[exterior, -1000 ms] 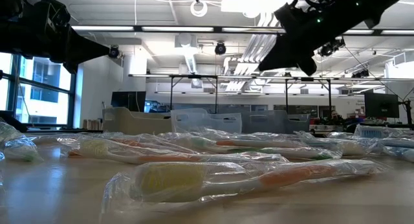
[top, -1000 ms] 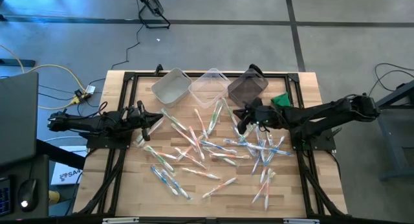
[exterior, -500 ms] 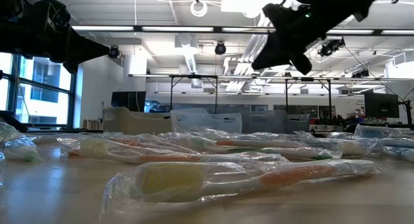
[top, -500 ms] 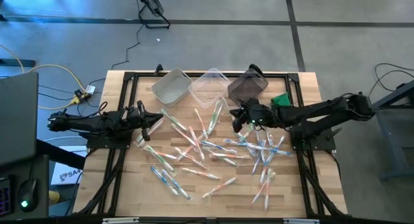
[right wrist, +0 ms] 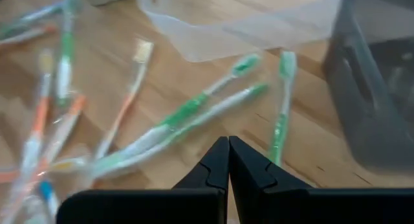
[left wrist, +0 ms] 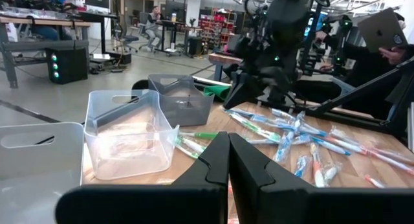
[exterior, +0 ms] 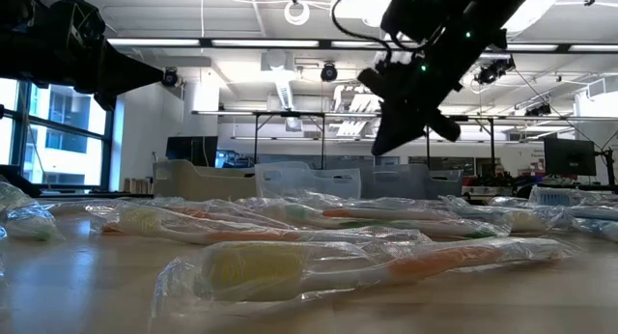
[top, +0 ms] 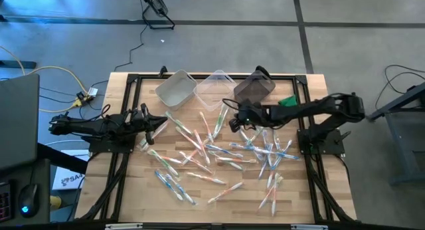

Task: Pick & Place Toothbrushes
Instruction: Put the green toothbrush into the black bin

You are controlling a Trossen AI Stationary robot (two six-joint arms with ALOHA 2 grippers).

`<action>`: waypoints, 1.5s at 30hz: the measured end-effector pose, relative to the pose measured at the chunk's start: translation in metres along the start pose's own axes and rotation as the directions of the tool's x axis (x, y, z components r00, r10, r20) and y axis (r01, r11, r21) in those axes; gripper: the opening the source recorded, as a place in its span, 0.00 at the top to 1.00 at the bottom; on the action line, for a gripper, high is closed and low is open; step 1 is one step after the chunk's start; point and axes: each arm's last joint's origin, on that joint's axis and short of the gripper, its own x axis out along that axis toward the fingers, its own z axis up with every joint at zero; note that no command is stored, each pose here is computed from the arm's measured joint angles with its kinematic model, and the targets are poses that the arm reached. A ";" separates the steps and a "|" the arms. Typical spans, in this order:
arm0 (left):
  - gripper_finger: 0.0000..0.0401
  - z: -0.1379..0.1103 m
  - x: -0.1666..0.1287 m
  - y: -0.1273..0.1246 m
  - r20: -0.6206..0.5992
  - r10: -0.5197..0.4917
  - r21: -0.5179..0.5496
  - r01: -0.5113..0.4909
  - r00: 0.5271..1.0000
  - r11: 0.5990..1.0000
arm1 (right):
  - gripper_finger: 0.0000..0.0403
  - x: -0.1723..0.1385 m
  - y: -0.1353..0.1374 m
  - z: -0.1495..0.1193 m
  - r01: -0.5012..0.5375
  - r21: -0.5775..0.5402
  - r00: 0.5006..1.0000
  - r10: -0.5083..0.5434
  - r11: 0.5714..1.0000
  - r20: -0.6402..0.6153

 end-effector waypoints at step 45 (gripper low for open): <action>1.00 0.000 0.000 0.000 -0.001 0.000 0.076 0.000 1.000 0.997 | 0.70 0.015 -0.012 -0.014 0.089 0.056 0.984 -0.079 0.994 -0.161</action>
